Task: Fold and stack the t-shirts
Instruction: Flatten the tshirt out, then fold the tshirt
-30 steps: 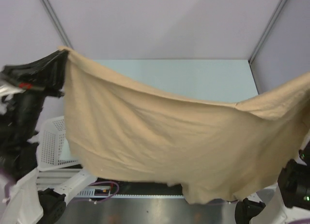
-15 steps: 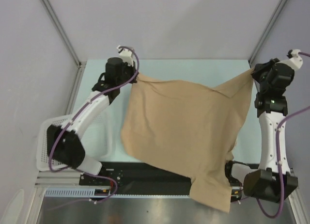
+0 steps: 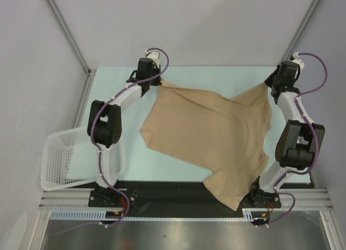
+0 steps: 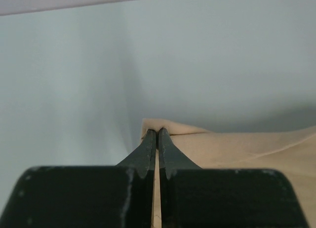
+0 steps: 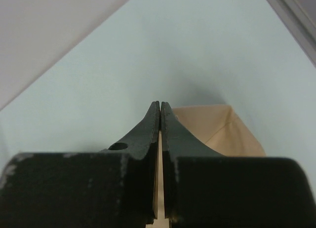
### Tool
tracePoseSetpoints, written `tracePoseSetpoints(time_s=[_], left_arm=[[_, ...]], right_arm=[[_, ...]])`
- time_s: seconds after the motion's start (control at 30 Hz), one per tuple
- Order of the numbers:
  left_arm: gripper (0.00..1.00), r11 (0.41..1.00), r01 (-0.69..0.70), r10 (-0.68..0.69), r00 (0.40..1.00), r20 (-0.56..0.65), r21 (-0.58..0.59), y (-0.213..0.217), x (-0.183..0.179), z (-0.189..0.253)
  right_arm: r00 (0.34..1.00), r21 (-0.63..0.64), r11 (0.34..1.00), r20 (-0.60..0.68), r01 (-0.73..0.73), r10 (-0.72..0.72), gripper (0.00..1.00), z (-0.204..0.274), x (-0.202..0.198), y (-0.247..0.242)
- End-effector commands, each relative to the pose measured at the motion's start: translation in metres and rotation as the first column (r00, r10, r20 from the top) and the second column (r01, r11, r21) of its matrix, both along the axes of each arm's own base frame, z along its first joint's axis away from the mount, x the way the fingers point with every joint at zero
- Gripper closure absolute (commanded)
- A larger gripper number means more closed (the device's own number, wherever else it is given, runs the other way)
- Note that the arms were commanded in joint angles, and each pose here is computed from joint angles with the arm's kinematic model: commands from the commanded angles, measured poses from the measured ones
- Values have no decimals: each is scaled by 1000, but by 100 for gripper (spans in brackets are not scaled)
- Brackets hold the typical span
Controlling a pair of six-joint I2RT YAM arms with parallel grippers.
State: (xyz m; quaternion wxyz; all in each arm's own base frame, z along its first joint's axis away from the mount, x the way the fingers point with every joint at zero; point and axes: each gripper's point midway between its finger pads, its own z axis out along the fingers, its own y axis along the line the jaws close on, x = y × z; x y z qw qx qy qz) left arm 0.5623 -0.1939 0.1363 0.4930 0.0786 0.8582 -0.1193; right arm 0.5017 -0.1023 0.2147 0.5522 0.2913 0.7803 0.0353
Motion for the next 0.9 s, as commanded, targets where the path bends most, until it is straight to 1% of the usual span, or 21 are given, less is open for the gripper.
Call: tracePoseSetpoints(time_s=[0.0, 0.07, 0.1, 0.13, 0.17, 0.27, 0.3, 0.37, 0.47, 0.57, 0.67, 0.77, 0.87], left_arm=[[100, 997, -31, 36, 997, 67, -70, 8, 27, 33], [100, 997, -31, 36, 998, 56, -74, 7, 32, 30], [100, 997, -37, 40, 998, 47, -72, 10, 34, 27], [100, 996, -41, 45, 998, 41, -80, 11, 36, 27], [100, 996, -39, 42, 999, 32, -86, 11, 37, 27], [99, 992, 4, -5, 1000, -5, -126, 3, 38, 14], [99, 991, 14, -16, 1000, -14, -133, 1, 38, 10], [97, 986, 44, -51, 998, -38, -161, -8, 37, -1], [97, 985, 16, -27, 998, -62, -170, -5, 39, -11], [97, 985, 2, -13, 998, -64, -172, -5, 44, -13], [97, 984, 5, -18, 997, -72, -180, -8, 49, -14], [96, 982, 6, -21, 997, -79, -191, -10, 53, -17], [96, 981, 12, -31, 995, -94, -195, -12, 54, -18]], right_arm=[[996, -57, 998, 94, -2, 7, 100, 53, 17, -3], [999, -39, 999, 41, 11, -9, 100, 43, 13, -4], [999, -37, 999, 34, 17, -16, 100, 47, 10, -5], [1000, -30, 999, -12, 15, -16, 100, 41, 3, -4], [1000, -33, 999, -26, 14, -15, 100, 41, -2, -3], [995, -49, 998, -89, 39, -43, 100, 38, -25, -10], [993, -46, 997, -94, 68, -72, 100, 39, -32, -21], [993, -37, 996, -93, 76, -79, 100, 39, -42, -29], [991, -24, 996, -106, 85, -88, 100, 32, -44, -41], [991, 1, 998, -115, 67, -66, 100, 27, -38, -40], [988, 45, 996, -140, 80, -73, 100, 18, -39, -36], [983, 75, 992, -159, 101, -88, 100, 14, -46, -34], [972, 77, 986, -196, 146, -129, 100, 12, -60, -36]])
